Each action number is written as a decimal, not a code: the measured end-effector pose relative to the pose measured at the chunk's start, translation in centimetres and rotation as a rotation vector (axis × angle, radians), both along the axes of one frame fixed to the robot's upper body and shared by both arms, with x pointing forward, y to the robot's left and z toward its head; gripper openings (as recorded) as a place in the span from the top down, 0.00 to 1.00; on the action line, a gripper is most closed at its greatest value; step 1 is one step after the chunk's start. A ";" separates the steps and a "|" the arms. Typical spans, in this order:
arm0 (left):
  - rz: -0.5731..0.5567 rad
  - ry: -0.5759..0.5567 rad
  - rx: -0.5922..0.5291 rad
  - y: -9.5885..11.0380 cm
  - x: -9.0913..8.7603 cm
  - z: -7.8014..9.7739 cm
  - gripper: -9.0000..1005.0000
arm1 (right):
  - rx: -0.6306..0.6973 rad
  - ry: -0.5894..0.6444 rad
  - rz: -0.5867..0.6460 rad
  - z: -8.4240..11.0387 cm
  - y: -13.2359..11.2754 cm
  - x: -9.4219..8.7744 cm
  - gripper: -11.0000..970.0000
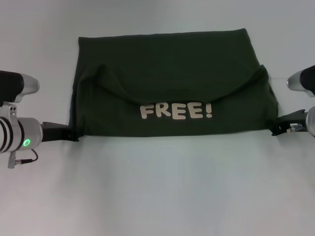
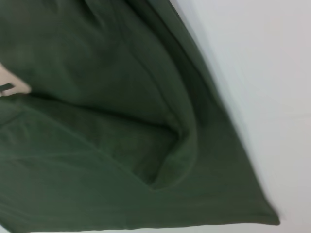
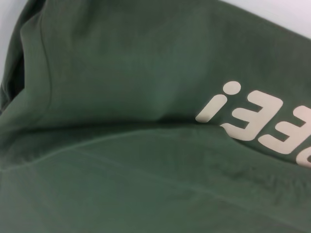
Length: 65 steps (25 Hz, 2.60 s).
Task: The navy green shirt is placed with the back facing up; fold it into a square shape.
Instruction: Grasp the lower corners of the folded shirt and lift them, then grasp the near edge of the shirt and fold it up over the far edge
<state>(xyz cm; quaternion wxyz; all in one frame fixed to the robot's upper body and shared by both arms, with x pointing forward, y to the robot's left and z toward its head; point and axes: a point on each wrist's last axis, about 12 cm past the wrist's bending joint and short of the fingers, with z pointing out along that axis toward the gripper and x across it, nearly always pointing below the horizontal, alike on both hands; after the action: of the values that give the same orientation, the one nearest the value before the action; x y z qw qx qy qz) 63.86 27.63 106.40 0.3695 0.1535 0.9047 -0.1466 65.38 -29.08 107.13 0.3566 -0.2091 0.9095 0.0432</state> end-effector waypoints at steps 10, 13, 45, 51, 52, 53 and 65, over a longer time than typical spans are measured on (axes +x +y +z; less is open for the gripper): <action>-0.126 0.085 -0.139 2.2 -2.3 2.2 0.97 | 0.170 -0.025 0.077 2.8 -3.8 -3.7 0.94; -0.174 0.127 -0.153 2.7 -3.3 2.5 0.97 | 0.220 -0.018 0.109 3.1 -4.8 -5.6 0.94; -0.172 0.019 -0.455 5.3 -2.3 8.5 0.97 | 0.553 -0.275 0.012 6.7 -11.0 -7.7 0.94; -0.002 -0.065 -0.457 3.7 0.2 6.8 0.97 | 0.500 -0.298 -0.077 7.0 -8.3 -2.5 0.92; 0.013 -0.073 -0.446 3.2 0.6 6.5 0.97 | 0.481 -0.294 -0.086 6.9 -7.7 -1.7 0.91; 0.031 -0.084 -0.432 2.7 0.9 6.3 0.97 | 0.463 -0.290 -0.096 6.7 -7.0 -1.0 0.91; 0.176 -0.198 -0.253 -3.1 3.4 3.8 0.97 | 0.230 -0.308 -0.244 4.1 -0.8 3.3 0.88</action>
<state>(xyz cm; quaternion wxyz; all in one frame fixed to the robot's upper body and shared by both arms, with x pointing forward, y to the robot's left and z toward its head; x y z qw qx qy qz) 67.22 24.52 110.18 0.4846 0.0395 0.8481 -0.2106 68.66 -29.85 111.19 0.5153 -0.0595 0.8520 0.0708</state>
